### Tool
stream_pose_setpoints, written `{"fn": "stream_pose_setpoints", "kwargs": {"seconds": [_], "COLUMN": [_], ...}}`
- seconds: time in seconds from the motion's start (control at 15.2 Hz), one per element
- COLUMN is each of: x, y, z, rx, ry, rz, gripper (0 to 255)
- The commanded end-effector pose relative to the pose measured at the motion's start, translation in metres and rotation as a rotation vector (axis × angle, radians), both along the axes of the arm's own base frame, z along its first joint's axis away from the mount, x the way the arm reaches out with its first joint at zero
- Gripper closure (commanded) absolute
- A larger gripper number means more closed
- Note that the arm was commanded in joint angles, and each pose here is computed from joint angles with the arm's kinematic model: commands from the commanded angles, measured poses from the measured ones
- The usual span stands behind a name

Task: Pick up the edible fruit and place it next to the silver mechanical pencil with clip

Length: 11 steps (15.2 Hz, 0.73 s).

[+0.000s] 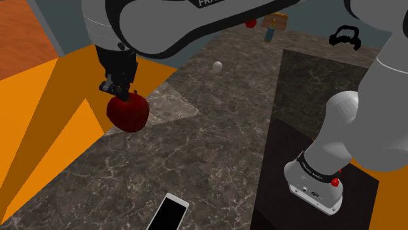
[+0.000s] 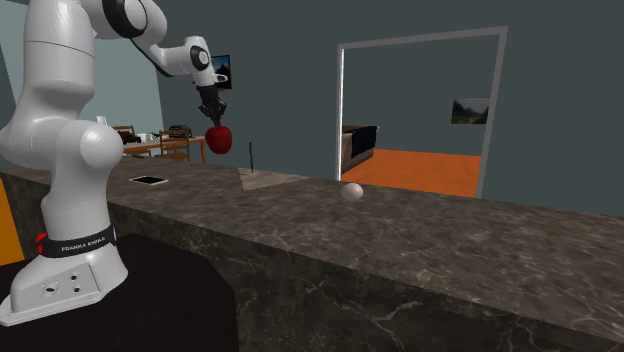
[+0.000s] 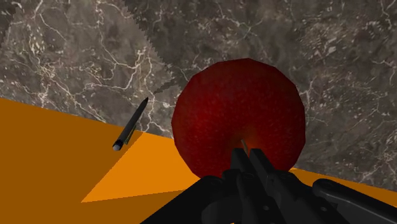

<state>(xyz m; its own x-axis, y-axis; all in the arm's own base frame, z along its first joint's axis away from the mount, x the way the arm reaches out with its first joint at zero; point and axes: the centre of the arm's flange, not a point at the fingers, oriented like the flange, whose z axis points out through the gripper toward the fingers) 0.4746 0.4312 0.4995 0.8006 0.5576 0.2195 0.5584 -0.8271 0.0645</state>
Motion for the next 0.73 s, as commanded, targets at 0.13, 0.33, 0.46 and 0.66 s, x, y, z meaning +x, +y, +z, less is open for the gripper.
{"fn": "stream_pose_setpoints", "kwargs": {"seconds": [0.13, 0.33, 0.46, 0.66], "x": [0.000, 0.000, 0.000, 0.000], "y": [0.000, 0.000, 0.000, 0.000], "z": [-0.020, -0.036, -0.047, -0.063], "rx": [0.001, 0.001, 0.001, 0.001], "ry": [-0.001, -0.001, -0.001, -0.001], "rz": [0.000, 0.000, 0.000, 0.000], "gripper": [255, 255, 255, 255]}}
